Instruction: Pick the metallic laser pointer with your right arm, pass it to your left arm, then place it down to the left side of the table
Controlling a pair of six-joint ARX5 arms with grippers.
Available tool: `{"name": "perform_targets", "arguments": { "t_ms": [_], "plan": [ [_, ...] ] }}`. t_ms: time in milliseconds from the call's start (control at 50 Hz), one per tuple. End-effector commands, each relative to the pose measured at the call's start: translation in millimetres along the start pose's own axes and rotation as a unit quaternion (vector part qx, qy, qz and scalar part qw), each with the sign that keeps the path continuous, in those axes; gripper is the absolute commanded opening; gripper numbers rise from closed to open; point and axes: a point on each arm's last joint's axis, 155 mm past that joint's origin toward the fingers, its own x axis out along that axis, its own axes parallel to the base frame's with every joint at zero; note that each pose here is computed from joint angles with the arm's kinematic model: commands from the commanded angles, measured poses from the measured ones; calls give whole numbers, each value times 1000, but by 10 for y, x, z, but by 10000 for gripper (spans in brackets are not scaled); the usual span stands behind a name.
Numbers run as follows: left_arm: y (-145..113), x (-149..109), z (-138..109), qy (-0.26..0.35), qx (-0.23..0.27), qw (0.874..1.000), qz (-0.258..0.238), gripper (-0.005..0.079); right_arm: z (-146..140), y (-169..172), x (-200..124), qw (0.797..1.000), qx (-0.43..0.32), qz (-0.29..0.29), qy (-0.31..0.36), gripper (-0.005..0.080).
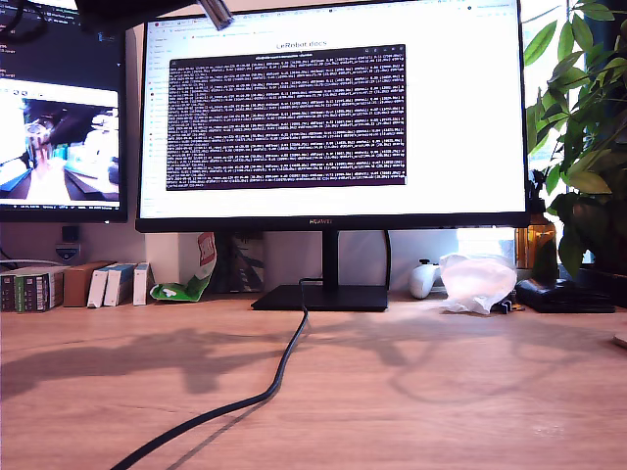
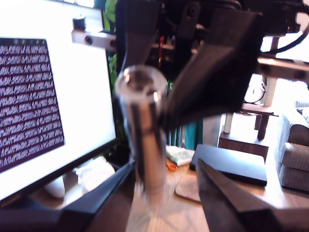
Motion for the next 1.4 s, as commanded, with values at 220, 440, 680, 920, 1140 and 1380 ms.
{"name": "perform_targets", "arguments": {
  "t_ms": [220,440,680,920,1140,1380],
  "plan": [
    [6,34,10,-3,1,1000,4,46,154,149,70,1000,-14,15,-13,-11],
    [94,28,-113,17,-8,999,26,-19,146,93,50,1000,-17,4,-11,27],
    [226,-34,-559,96,7,993,62,-20,131,37,42,1000,-14,-9,-7,157],
    [412,-213,-984,180,18,977,113,-20,51,7,5,1000,1,-13,6,161],
    [604,-522,-1399,276,36,946,165,-21,-385,19,-198,995,66,-7,72,49],
    [664,-862,-1801,388,50,900,190,-21,-964,-18,-491,976,108,-42,185,-11]
  ]
}}
